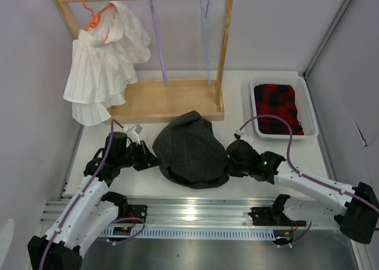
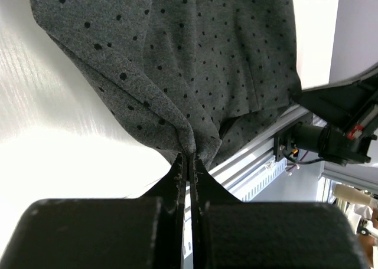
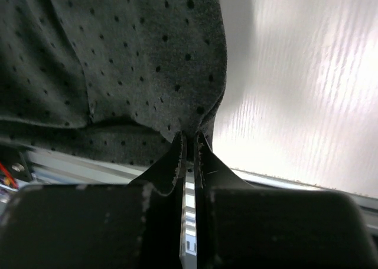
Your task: Place the skirt on the hanger
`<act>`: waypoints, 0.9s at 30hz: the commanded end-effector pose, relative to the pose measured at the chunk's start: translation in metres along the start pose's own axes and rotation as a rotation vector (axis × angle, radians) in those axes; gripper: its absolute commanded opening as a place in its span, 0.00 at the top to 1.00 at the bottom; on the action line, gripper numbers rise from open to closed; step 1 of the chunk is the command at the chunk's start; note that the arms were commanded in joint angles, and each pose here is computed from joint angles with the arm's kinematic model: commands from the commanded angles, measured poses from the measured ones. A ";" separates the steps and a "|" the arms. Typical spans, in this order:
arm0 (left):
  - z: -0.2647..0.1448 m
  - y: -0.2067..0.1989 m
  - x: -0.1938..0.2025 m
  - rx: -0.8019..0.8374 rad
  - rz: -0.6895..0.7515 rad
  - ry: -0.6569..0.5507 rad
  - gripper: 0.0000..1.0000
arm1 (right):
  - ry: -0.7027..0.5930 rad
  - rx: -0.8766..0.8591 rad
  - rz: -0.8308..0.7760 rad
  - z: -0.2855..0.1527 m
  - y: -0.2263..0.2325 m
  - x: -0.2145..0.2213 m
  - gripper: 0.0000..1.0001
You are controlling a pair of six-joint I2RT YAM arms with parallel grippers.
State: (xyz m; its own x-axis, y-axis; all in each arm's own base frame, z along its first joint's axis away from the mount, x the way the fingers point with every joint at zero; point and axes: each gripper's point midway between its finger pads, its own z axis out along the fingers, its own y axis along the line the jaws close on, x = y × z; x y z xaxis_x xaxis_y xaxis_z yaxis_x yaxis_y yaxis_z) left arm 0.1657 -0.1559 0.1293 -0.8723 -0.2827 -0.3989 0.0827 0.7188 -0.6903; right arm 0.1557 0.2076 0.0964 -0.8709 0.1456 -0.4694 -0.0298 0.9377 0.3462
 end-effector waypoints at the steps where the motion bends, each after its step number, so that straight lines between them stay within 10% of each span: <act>1: -0.018 -0.036 -0.025 0.080 0.086 -0.060 1.00 | -0.121 -0.123 0.028 -0.032 0.025 -0.048 1.00; 16: -0.154 -0.193 -0.171 0.240 0.304 -0.539 1.00 | -0.842 -0.308 0.127 -0.253 0.078 -0.273 1.00; 27: -0.234 -0.239 -0.198 0.247 0.372 -0.776 1.00 | -0.980 -0.333 0.088 -0.320 0.083 -0.299 1.00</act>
State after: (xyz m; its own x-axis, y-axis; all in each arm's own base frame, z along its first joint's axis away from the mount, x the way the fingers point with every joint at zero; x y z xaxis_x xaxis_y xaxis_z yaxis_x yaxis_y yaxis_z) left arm 0.2114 -0.1339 0.5015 -0.2662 -0.4654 -0.8441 0.4893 0.6892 -0.5343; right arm 0.2648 0.1585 0.5015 -0.1796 0.5338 -0.8263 -0.2398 0.7908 0.5631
